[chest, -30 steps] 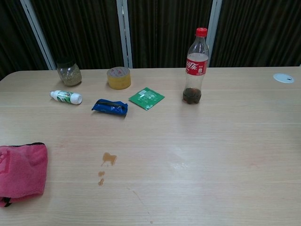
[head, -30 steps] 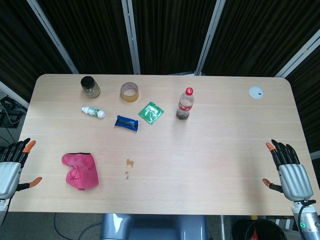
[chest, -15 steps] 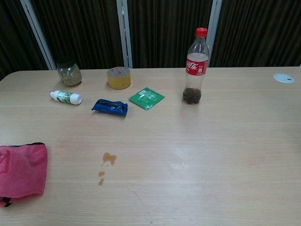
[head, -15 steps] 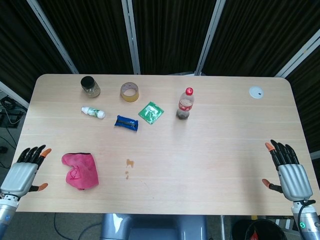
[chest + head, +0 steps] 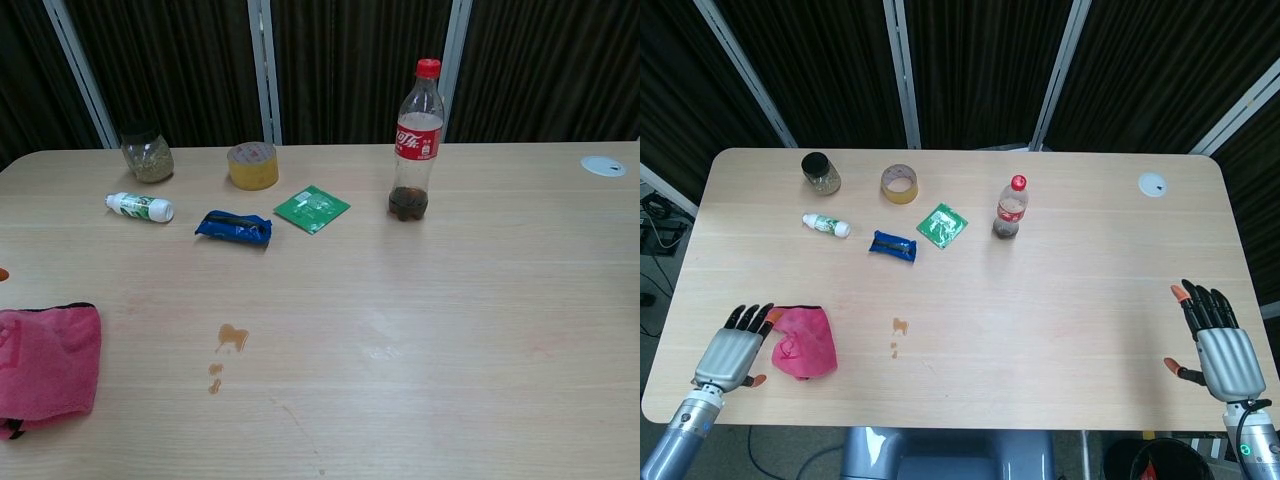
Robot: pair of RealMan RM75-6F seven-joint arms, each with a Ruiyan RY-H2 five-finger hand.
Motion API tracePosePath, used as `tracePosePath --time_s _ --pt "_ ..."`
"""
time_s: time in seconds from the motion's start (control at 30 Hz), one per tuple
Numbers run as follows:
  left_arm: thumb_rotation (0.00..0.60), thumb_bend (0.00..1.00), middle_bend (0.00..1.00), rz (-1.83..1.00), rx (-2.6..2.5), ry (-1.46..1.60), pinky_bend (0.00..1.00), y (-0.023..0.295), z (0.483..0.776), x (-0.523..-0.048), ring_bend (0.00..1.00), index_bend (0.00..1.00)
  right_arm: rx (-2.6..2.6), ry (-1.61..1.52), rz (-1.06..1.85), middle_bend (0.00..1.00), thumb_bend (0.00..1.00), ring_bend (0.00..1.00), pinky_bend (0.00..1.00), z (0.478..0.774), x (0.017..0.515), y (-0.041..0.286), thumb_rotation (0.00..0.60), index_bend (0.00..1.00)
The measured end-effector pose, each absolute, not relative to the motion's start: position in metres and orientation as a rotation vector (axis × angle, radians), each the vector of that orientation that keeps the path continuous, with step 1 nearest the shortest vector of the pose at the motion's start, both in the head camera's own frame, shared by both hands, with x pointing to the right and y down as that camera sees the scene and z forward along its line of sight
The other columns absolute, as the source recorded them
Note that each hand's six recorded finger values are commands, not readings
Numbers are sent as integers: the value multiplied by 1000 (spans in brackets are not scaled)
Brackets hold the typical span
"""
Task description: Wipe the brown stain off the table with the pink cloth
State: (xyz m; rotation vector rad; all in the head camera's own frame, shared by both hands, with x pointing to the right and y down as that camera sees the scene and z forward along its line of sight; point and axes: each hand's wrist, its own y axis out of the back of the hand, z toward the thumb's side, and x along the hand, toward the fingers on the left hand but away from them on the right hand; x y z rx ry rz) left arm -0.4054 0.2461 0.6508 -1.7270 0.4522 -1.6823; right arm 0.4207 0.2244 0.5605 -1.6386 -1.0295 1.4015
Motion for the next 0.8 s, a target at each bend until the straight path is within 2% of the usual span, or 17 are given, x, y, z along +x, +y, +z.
tracePosePath --time_s 0.33,0.43,0.53,0.6,0.67,0.8 --pt "600 0 0 -1711 -1727 382 8 251 680 -396 0 60 -1640 -1049 1407 0 17 0 0 560 422 225 600 3" --pt "600 7 0 -1715 -1734 375 23 251 689 -391 0 91 -1641 -1048 1408 0 16 0 0 560 422 225 600 4" --pt "600 141 31 -1703 -1740 385 116 249 696 -384 18 205 -1643 -1048 1410 0 17 0 0 561 422 224 600 3" --pt "600 269 140 -1690 -1740 407 216 246 698 -380 98 318 -1645 -1050 1412 0 17 0 0 562 422 224 600 4" --pt "600 353 239 -1679 -1738 429 298 244 700 -378 178 406 -1649 -1052 1414 0 16 0 0 563 422 224 600 4" --pt "600 524 454 -1661 -1744 477 442 241 704 -378 359 688 -1653 -1055 1416 0 17 0 0 564 422 223 600 3"
